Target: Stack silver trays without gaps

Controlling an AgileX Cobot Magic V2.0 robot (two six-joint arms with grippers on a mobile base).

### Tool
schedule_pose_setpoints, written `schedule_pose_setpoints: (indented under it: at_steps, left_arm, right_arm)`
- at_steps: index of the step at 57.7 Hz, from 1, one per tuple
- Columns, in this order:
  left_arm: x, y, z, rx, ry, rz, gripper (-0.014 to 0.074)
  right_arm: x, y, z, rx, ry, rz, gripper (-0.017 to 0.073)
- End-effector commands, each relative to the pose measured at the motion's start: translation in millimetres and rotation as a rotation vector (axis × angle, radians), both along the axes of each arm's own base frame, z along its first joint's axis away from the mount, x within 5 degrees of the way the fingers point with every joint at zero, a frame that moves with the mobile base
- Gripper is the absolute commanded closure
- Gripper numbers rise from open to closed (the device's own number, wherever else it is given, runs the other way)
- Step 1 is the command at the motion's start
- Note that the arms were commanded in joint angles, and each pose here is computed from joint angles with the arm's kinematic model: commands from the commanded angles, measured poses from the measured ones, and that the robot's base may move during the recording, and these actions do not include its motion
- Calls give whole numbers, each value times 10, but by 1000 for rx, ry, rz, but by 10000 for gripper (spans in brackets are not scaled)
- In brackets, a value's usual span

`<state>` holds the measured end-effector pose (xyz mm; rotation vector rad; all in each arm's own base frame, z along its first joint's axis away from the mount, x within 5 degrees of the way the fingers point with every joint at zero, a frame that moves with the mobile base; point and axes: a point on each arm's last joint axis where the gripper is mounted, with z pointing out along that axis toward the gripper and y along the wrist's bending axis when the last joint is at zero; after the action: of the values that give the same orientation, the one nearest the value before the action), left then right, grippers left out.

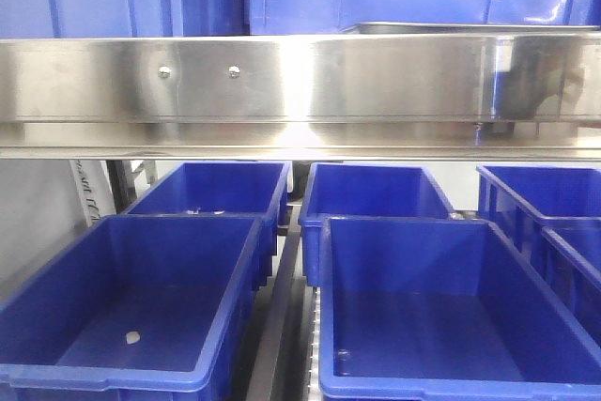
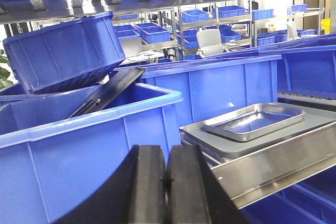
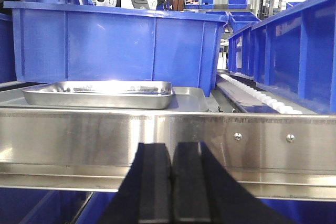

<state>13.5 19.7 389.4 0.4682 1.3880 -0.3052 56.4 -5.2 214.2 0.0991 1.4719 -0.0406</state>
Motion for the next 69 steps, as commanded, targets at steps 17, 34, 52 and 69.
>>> schedule_pose_setpoints:
  at_steps: [17,34,52,69]
  left_arm:
    - [-13,6,3,-15,-7,-4,601]
    - [-13,6,3,-15,-7,-4,601]
    - [-13,6,3,-15,-7,-4,601]
    - [-11,-18,-18,-25,-3,11,601]
  right_arm:
    - [-7,-3,13,0,-17,-6,637]
    - [-7,-3,13,0,-17,-6,637]
    - [-7,-3,13,0,-17,-6,637]
    - [-8,-3,15,0,-19,-6,637]
